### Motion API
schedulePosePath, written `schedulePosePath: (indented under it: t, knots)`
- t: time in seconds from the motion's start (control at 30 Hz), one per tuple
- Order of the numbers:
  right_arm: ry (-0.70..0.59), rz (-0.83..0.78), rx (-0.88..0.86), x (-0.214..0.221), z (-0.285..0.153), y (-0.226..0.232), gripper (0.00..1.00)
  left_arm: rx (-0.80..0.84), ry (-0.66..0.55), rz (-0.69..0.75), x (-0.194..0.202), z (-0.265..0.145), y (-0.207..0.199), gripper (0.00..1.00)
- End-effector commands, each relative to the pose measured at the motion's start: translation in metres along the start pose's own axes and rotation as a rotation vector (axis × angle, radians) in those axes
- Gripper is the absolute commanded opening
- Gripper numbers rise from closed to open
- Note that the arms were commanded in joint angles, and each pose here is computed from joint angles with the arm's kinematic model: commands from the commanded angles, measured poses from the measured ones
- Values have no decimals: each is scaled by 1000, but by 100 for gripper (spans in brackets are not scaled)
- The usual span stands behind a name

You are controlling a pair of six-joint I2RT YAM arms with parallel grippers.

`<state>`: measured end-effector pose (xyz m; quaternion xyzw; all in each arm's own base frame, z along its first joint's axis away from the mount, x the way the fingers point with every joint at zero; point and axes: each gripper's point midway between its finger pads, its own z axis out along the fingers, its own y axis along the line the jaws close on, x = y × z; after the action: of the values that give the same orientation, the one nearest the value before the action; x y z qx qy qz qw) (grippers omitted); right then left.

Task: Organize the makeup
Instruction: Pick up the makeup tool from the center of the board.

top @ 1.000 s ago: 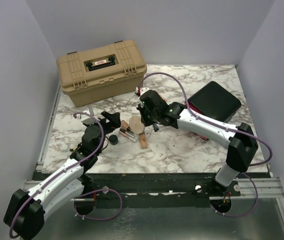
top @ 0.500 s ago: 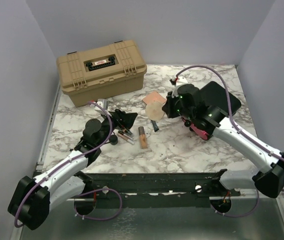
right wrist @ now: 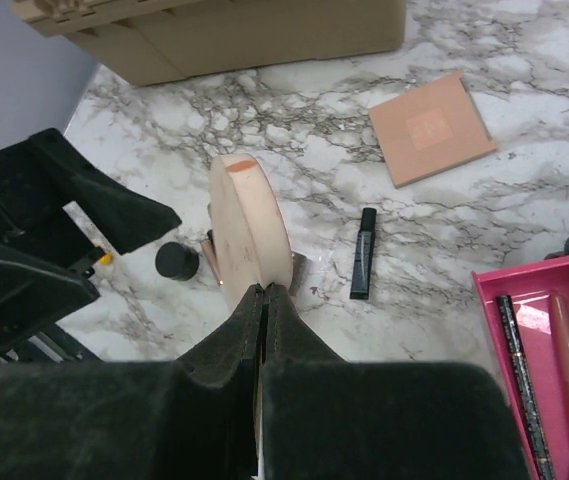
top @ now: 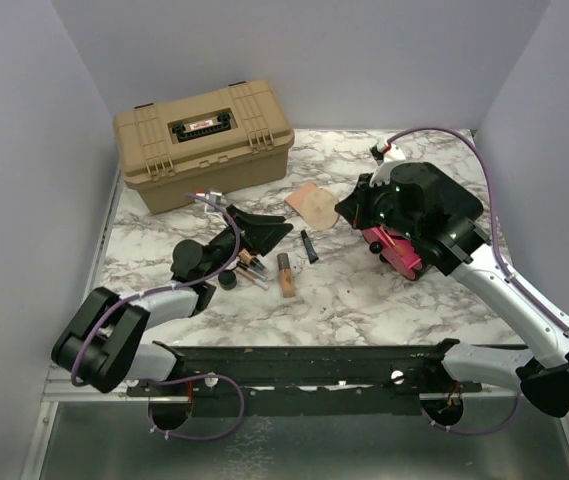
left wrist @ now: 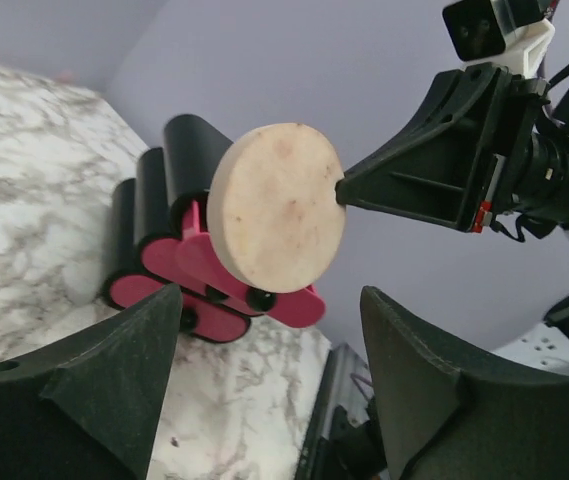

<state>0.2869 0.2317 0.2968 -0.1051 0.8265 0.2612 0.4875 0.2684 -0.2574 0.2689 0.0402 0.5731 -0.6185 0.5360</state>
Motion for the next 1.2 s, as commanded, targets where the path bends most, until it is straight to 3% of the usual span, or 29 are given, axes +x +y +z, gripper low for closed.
schedulePosePath:
  t: [0.0,0.37,0.53,0.7,0.8,0.97,1.17]
  knots:
    - [-35,26,-114,-13,-10,22,1,229,-5,-52,-8,4,-44,70]
    - [-19,32,-179,-12,-7,34,1,253,3,-88,-2,14,-47,67]
    - [3,26,-213,-10,-5,40,1,244,23,-109,8,22,-42,52]
    - [26,21,-212,-4,-3,39,1,221,7,-103,8,20,-38,24]
    - [36,22,-183,0,-1,33,2,221,11,-98,8,20,-39,16]
    - [35,31,-187,0,-3,34,17,224,7,-81,6,17,-43,8]
    - [-8,40,-171,-2,-6,30,46,309,53,-53,5,14,-66,8]
